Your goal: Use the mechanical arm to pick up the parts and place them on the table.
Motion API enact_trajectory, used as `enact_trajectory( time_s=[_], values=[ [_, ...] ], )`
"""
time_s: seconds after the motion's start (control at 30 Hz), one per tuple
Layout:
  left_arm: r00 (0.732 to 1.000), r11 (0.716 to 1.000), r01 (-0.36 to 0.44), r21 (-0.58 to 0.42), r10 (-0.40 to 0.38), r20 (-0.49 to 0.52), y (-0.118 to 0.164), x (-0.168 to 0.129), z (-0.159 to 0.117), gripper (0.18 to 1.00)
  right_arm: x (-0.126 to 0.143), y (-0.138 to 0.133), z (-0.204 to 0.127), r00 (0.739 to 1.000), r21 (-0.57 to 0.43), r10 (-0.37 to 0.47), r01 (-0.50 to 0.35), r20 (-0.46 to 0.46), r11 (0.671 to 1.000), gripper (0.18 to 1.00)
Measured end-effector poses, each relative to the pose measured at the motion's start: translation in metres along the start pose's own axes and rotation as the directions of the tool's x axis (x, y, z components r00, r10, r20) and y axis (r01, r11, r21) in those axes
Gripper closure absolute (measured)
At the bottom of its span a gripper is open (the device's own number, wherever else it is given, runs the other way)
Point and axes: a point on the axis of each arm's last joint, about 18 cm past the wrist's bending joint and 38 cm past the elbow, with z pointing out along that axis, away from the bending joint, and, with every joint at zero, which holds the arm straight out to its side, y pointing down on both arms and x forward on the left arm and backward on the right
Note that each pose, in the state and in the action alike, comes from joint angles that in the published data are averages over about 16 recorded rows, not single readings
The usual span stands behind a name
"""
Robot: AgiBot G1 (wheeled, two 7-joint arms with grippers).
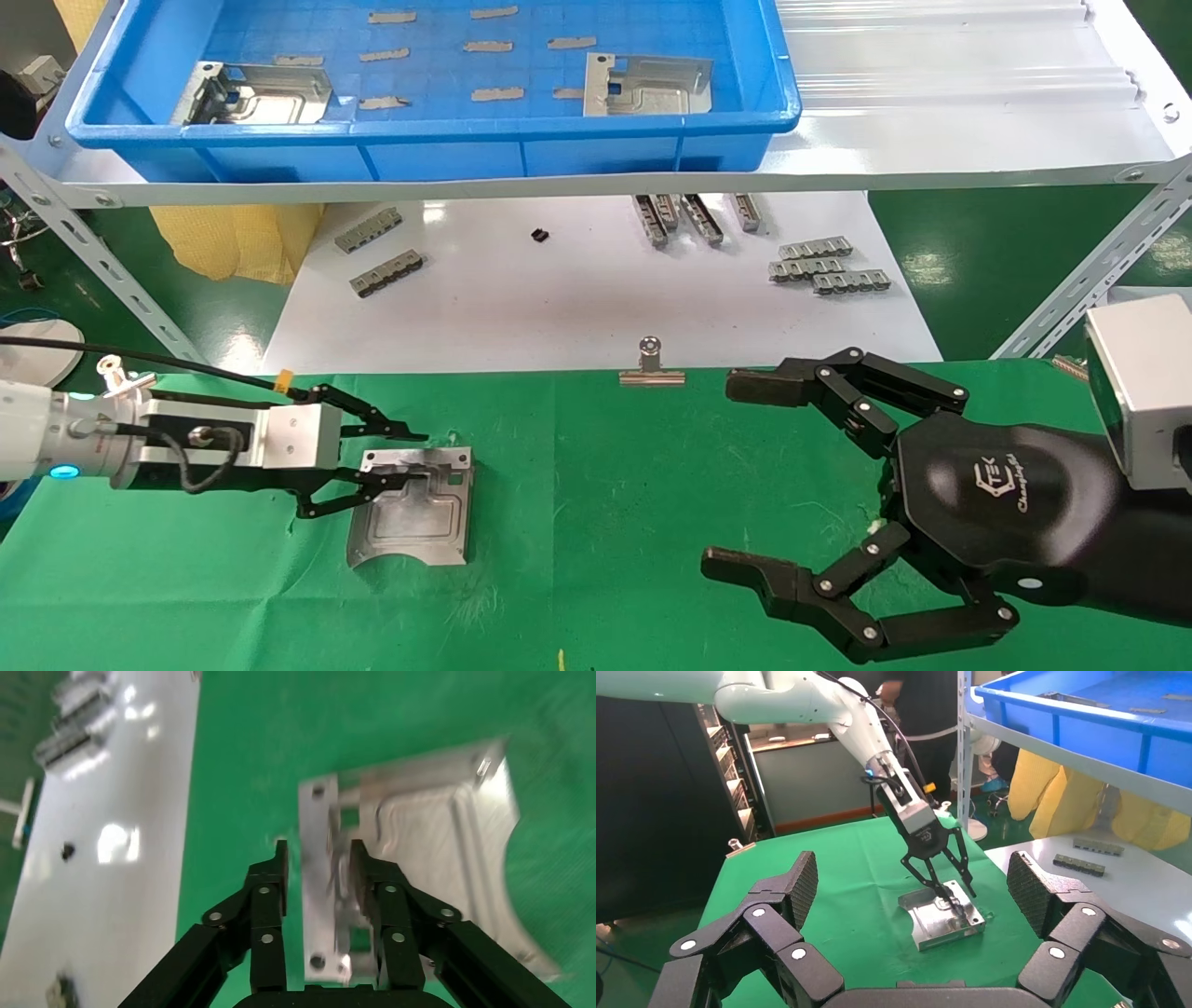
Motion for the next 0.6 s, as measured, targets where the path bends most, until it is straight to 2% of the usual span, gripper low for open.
enact_trajectory(
  time_s=[0.2,0.43,0.6],
  values=[
    [0.995,0.991,0.096,0.088,-0.096,0.001,-0.004,0.012,-0.005,0.746,0.0,0.0,0.0,1.0,0.0,0.0,0.0,0.0,1.0,0.179],
    [0.973,0.96,0.225,0.168,-0.229,0.007,-0.003,0.026,-0.008,0.604,0.0,0.0,0.0,1.0,0.0,0.0,0.0,0.0,1.0,0.179],
    [0.962,0.945,0.267,0.188,-0.274,0.013,-0.001,0.03,-0.008,0.494,0.0,0.0,0.0,1.0,0.0,0.0,0.0,0.0,1.0,0.179]
  ],
)
